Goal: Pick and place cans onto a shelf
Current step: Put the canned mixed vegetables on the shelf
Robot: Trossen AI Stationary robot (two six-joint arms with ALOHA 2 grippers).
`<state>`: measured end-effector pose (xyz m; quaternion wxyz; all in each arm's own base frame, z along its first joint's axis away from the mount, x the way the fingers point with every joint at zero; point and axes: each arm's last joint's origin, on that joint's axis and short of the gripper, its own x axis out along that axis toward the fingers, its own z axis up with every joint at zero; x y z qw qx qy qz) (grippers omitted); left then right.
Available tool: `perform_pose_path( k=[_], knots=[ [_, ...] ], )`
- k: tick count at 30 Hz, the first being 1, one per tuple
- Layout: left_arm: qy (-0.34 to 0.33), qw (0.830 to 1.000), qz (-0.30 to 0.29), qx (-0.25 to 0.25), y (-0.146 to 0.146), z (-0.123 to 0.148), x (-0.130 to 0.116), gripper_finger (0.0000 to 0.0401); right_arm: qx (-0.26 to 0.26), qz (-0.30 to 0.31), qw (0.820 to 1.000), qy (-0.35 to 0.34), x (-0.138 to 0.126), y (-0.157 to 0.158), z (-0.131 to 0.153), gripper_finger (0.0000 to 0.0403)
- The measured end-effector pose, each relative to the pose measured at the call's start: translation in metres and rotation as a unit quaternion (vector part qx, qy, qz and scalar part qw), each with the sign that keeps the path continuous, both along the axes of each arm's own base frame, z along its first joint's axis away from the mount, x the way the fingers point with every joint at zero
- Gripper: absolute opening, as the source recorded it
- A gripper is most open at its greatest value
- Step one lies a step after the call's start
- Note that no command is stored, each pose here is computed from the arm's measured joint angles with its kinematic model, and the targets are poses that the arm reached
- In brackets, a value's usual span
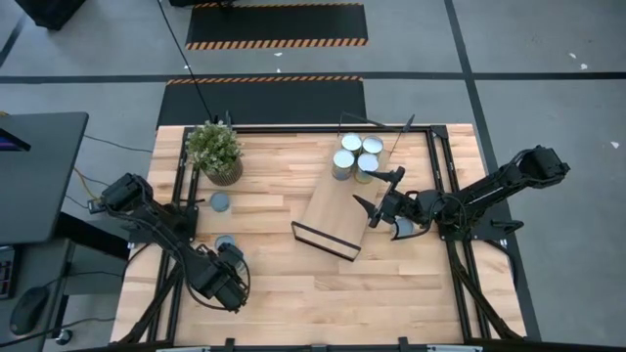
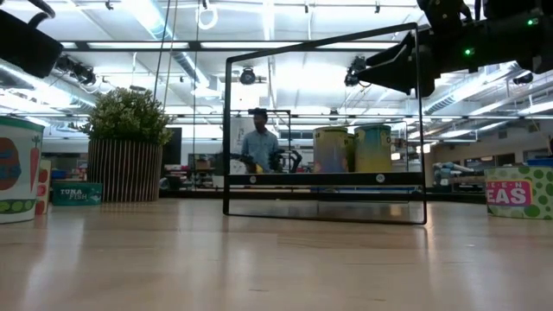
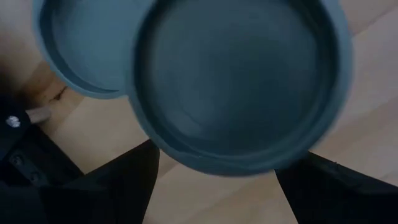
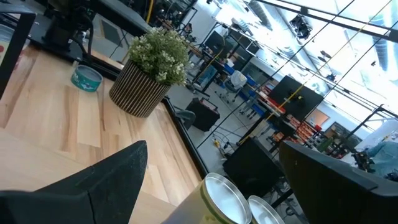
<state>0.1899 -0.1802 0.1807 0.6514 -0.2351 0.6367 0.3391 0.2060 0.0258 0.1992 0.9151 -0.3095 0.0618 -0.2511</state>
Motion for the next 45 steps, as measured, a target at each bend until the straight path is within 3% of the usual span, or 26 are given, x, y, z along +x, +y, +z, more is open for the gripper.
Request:
perform_pose_path(
  k=[12, 29, 35, 39, 45],
  knots=[
    [0.015, 0.998, 0.055, 0.016, 0.015, 0.001, 0.007, 0.0316, -0.002, 0.0, 1.0, 0.009, 0.0, 0.0, -0.002, 0.0372],
    [-0.014, 0.999, 0.04, -0.007, 0.01, 0.0, 0.013, 0.0316, 0.001, 0.001, 1.0, 0.008, 0.0, 0.0, -0.002, 0.0372],
    [-0.052, 0.998, -0.001, -0.03, 0.005, -0.001, 0.02, 0.0318, 0.001, 0.001, 1.0, 0.008, 0.0, 0.0, -0.002, 0.0372],
    [-0.121, 0.983, -0.081, -0.114, -0.008, 0.002, 0.038, 0.0318, 0.001, 0.001, 1.0, 0.008, 0.0, 0.0, -0.002, 0.0372],
    [-0.129, 0.981, -0.097, -0.107, -0.003, 0.002, 0.043, 0.0318, 0.002, 0.001, 1.0, 0.01, 0.0, 0.0, -0.002, 0.0372]
  ],
)
